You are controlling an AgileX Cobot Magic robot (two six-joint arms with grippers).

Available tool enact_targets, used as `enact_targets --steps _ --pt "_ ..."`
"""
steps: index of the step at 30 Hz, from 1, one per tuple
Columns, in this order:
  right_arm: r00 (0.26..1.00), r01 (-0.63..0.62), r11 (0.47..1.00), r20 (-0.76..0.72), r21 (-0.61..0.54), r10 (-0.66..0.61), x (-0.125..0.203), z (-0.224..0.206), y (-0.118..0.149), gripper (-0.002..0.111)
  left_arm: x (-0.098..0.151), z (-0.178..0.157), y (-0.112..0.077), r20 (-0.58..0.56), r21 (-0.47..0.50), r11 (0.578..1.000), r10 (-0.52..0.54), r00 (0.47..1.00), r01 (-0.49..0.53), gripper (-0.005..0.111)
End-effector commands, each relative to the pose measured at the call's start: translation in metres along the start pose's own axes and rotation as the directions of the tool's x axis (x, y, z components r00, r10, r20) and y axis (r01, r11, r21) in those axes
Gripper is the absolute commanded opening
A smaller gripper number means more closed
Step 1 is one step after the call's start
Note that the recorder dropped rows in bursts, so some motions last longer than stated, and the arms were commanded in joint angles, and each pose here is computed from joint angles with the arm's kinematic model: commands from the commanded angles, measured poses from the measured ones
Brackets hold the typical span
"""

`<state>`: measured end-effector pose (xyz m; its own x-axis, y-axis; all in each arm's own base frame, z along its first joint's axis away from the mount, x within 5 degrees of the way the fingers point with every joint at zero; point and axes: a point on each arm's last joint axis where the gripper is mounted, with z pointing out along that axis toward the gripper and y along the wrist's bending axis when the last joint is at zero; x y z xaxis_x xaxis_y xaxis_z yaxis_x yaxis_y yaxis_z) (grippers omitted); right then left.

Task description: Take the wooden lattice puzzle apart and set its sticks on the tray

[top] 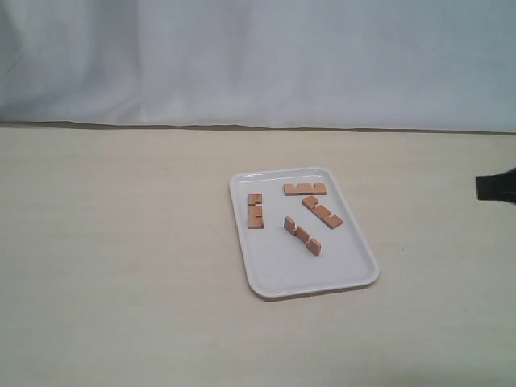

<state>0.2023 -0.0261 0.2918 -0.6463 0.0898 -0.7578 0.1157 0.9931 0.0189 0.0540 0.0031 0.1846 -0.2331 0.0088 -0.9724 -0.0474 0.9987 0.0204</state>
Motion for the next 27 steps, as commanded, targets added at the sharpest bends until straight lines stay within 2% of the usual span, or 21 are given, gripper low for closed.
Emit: enact_targets --steps 1,4,9,11,16,22,27 --pt "0.967 -0.012 1.0 0.254 0.013 0.008 0.033 -0.039 -0.001 0.005 -0.001 0.0 0.0 0.013 0.002 1.0 -0.002 1.0 0.002 0.0" --pt "0.916 -0.036 0.999 0.401 0.007 0.03 0.062 -0.058 0.0 0.005 -0.001 0.0 0.0 0.013 0.002 1.0 -0.002 1.0 0.002 0.0" --pt "0.752 -0.053 0.998 0.657 -0.016 0.05 0.096 -0.096 0.001 0.005 -0.001 0.0 0.0 0.013 0.002 1.0 -0.002 1.0 0.002 0.0" --pt "0.697 -0.04 0.999 0.716 -0.01 0.035 0.103 -0.108 0.001 0.005 -0.001 0.0 0.0 0.013 0.002 1.0 -0.002 1.0 0.002 0.0" --pt "0.621 -0.012 0.999 0.783 -0.044 0.042 0.113 -0.126 0.004 0.005 -0.001 0.0 0.0 0.013 0.002 1.0 -0.002 1.0 0.002 0.0" --pt "0.629 0.045 0.994 0.775 -0.104 0.053 0.111 -0.135 0.006 0.005 -0.001 0.0 0.0 0.013 0.002 1.0 -0.002 1.0 0.002 0.0" --pt "0.622 0.055 0.993 0.781 -0.107 0.049 0.11 -0.137 0.006 0.005 -0.001 0.0 0.0 0.013 0.002 1.0 -0.002 1.0 0.002 0.0"
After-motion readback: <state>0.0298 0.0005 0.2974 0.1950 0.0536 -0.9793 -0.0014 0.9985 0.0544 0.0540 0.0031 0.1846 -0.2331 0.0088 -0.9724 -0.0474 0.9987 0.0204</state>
